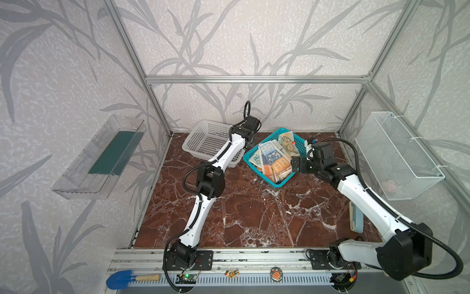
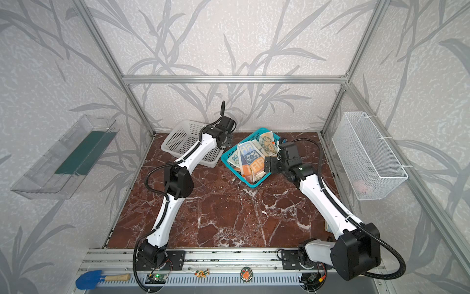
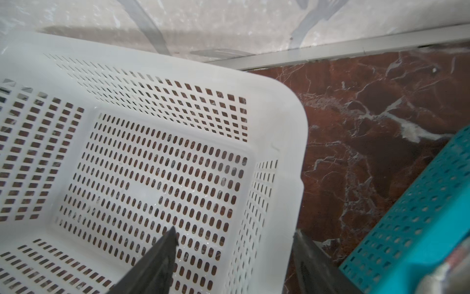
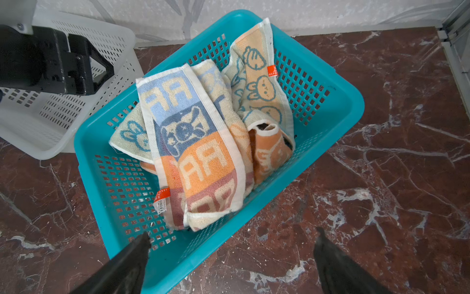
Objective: Fold and stack the towels
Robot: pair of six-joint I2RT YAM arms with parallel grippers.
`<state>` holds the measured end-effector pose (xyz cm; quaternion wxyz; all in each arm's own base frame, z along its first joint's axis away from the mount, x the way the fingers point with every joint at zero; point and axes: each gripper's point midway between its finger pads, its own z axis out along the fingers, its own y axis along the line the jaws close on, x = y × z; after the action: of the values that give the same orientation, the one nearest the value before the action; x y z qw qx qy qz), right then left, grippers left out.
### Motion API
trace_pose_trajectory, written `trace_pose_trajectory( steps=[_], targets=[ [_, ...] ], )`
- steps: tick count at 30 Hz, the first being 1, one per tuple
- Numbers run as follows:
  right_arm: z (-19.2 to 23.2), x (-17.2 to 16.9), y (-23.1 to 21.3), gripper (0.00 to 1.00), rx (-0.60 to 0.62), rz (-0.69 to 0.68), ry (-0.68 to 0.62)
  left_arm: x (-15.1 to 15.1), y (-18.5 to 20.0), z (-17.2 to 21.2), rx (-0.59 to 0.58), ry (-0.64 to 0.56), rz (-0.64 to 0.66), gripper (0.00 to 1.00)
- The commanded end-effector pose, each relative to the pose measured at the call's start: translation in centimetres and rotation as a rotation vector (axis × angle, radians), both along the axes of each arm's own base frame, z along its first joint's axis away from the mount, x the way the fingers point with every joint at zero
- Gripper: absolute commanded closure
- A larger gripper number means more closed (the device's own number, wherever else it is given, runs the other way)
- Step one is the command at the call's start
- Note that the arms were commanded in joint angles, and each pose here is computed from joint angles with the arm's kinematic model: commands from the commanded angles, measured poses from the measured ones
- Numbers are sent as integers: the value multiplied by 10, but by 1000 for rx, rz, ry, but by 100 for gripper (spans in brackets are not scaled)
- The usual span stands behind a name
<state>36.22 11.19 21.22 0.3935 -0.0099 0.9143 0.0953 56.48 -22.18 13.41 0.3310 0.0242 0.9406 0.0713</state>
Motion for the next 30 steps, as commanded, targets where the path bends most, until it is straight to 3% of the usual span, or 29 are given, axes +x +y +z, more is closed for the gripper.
trace_pose_trajectory(
  steps=[1, 9, 17, 30],
  targets=[
    [20, 2, 4, 1, 14, 19, -37, -8, 10, -12, 39, 53, 29, 30],
    [16, 4, 9, 1, 53, 16, -24, -16, 17, -26, 59, 96, 35, 43],
    [9, 0, 10, 1, 63, 19, -6, -21, 39, -24, 84, 108, 112, 73],
    [11, -6, 27, 1, 95, 50, 3, -16, 86, -4, 31, 104, 198, 99]
  ],
)
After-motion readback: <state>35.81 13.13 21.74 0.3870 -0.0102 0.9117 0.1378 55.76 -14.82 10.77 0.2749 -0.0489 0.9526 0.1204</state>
